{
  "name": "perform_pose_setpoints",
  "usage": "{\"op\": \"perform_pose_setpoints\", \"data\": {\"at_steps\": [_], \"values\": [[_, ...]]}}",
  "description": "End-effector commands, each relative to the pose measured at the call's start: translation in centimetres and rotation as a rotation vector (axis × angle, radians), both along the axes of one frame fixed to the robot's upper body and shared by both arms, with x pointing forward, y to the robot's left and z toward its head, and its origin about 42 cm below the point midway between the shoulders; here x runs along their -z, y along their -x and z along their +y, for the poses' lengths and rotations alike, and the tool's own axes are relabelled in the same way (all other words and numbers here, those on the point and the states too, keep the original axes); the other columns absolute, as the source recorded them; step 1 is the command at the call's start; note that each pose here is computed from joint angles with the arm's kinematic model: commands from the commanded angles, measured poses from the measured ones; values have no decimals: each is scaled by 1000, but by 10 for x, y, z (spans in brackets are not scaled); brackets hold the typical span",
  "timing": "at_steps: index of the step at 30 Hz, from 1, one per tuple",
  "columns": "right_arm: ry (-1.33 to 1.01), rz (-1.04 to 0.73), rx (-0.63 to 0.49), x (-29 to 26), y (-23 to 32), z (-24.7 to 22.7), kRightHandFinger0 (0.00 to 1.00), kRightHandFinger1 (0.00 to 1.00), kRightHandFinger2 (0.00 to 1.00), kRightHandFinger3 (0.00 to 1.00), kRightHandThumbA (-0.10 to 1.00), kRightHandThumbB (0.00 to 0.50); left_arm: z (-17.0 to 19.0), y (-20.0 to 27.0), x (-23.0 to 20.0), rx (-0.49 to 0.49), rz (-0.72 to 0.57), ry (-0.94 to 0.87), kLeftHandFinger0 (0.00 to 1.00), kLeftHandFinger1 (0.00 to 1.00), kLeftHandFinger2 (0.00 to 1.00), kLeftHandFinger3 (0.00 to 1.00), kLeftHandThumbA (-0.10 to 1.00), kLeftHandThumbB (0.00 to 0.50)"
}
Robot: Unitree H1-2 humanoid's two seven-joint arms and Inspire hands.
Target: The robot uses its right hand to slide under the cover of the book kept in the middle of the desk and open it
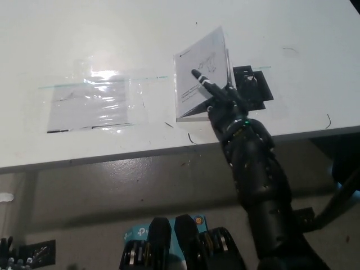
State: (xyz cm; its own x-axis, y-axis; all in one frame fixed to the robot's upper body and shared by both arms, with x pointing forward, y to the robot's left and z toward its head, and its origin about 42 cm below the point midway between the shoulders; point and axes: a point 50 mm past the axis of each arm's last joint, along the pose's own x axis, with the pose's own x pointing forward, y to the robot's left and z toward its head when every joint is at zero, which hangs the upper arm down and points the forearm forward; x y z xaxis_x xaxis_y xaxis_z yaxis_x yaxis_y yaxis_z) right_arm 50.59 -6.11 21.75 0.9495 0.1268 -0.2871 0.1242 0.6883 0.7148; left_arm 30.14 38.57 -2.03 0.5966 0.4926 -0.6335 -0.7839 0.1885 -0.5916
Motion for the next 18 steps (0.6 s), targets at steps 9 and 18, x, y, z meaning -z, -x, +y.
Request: {"op": "perform_pose_setpoints", "data": {"at_steps": [9, 18], "values": [[93, -157, -98, -48, -9, 46, 848, 847, 868, 1000, 1000, 154, 6, -3, -10, -2, -1, -11, 867, 1000, 1000, 1000, 1000, 59], [370, -226, -203, -39, -14, 51, 869, 856, 878, 1000, 1000, 156, 7, -3, -12, -1, 12, -17, 903, 1000, 1000, 1000, 1000, 62]]}}
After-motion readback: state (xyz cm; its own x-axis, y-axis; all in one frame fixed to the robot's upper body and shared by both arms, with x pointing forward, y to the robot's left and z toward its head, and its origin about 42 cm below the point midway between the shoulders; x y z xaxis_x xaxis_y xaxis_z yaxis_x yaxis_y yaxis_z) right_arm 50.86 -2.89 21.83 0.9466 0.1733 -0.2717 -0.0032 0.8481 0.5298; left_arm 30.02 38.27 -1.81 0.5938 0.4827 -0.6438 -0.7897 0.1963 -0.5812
